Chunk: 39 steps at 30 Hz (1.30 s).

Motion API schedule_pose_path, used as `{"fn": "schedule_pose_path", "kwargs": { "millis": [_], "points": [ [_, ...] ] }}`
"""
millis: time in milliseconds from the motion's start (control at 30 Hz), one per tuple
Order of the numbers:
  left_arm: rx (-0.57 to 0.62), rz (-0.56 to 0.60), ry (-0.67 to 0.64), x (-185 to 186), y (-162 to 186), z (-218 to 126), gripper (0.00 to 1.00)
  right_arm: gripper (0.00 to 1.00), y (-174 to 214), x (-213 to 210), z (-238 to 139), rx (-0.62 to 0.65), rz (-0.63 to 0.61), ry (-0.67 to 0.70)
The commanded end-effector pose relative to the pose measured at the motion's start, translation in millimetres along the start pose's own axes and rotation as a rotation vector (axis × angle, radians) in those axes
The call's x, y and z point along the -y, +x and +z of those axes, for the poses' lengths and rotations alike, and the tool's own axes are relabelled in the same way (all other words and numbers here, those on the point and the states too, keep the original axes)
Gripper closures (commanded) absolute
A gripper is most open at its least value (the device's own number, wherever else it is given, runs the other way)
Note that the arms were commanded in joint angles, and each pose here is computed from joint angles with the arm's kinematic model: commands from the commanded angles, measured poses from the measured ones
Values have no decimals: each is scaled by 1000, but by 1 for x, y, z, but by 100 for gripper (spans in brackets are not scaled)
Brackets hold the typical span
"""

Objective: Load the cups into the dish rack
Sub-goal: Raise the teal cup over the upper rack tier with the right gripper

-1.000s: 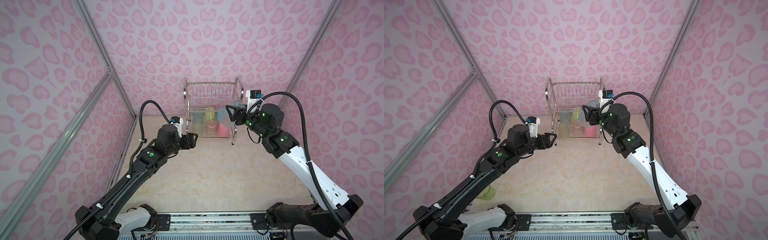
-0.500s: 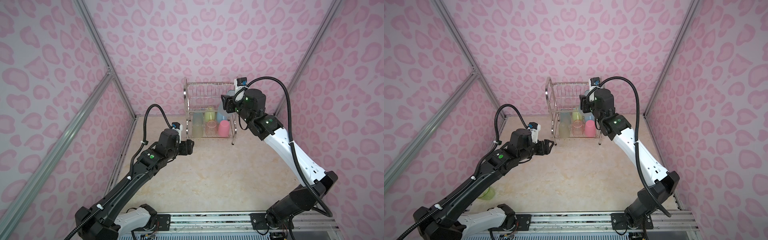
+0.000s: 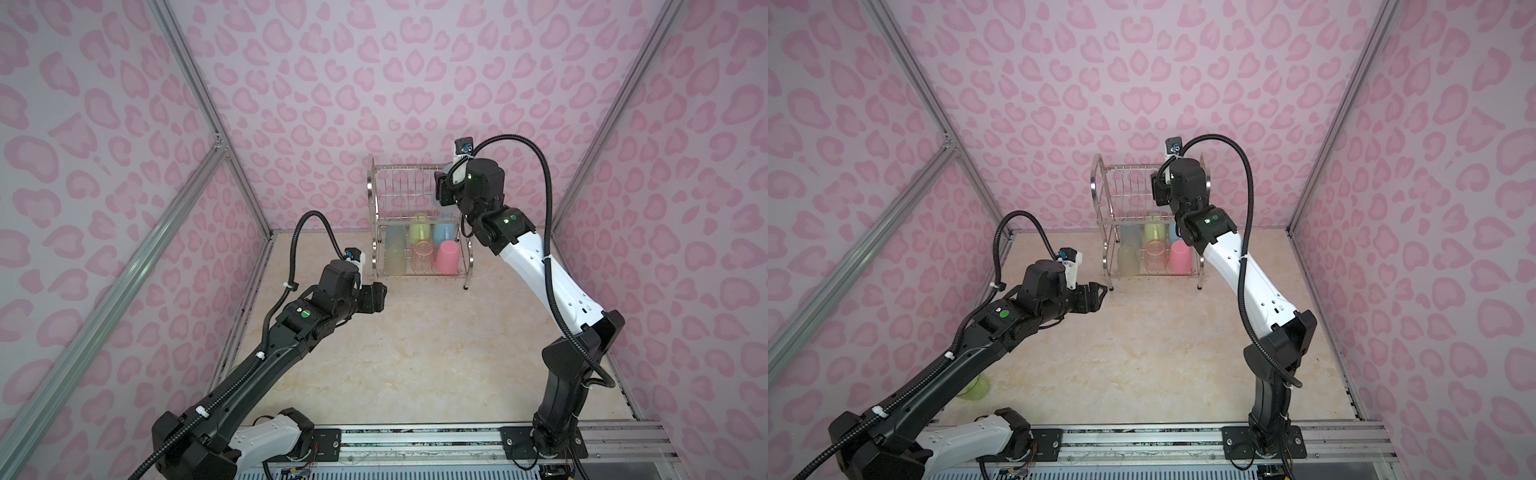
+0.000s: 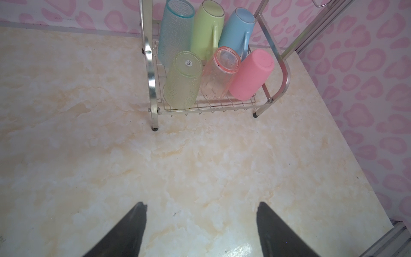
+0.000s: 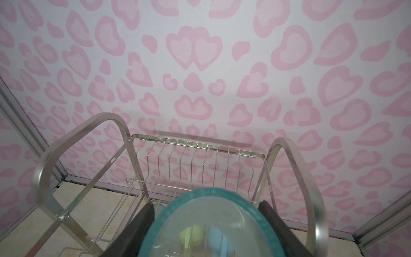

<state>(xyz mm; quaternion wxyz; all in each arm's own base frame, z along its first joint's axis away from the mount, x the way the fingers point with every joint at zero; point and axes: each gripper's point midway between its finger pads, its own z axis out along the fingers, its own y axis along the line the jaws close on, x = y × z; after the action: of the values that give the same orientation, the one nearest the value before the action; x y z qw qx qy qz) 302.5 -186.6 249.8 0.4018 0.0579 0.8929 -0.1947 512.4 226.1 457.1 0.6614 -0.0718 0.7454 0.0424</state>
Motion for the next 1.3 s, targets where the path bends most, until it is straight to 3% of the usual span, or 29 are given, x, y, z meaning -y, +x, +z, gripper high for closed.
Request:
{"fn": "schedule_pose_path", "kwargs": {
  "millis": [0,500,1267],
  "points": [
    [23,-16,-1,0,-4,1,20,44,0,9,14,6,-10,33],
    [20,-55,21,2,2,6,20,44,29,36,69,-31,18,67],
    [24,-65,16,-2,11,7,20,42,72,35,99,-130,-4,60]
  ]
}}
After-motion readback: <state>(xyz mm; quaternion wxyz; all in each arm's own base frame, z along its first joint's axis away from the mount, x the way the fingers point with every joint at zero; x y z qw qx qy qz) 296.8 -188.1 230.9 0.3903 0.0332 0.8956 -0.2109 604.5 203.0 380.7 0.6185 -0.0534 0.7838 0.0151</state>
